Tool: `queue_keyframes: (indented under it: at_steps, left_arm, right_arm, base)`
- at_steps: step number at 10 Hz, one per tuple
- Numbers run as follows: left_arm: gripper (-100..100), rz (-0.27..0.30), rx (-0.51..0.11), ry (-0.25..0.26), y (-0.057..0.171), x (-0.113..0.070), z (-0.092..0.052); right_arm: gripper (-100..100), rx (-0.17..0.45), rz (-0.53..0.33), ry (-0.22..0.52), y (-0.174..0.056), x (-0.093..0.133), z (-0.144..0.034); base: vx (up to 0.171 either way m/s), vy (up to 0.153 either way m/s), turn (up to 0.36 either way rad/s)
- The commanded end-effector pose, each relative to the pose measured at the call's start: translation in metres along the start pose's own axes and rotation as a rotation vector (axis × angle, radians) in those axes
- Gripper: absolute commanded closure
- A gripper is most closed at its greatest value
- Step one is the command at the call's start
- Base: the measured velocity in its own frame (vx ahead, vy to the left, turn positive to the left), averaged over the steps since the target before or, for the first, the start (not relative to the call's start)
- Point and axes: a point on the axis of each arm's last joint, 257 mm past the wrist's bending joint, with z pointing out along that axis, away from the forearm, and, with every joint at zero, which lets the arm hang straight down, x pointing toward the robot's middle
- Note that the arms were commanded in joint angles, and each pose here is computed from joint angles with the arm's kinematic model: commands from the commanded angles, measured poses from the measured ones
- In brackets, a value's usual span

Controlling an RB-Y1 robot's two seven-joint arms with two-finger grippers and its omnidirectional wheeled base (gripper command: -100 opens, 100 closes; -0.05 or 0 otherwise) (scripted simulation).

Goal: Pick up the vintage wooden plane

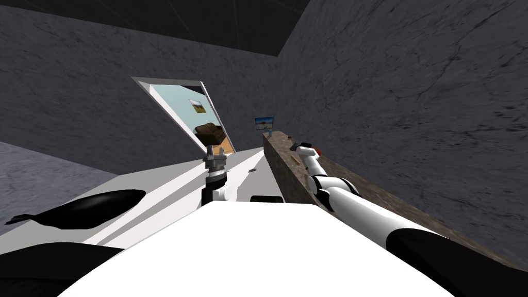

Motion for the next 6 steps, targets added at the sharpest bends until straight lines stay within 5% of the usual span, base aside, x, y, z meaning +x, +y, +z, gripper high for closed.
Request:
queue_keyframes:
  at_steps: [1, 4, 6]
  left_arm:
    - [0, 0.0, 0.0, 0.0, 0.0, 0.0, 0.0]
    - [0, 0.0, 0.0, 0.0, 0.0, 0.0, 0.0]
    - [0, 0.0, 0.0, 0.0, 0.0, 0.0, 0.0]
  right_arm:
    - [-100, 0.056, 0.079, -0.032, -0.012, -0.01, 0.004]
    - [-100, 0.122, 0.152, -0.08, -0.033, -0.028, 0.008]
    - [-100, 0.205, 0.279, -0.129, -0.056, -0.041, 0.009]
  base:
    - [-0.033, -0.018, -0.044]
    - [-0.028, -0.024, -0.025]
    - [-0.032, -0.035, -0.051]
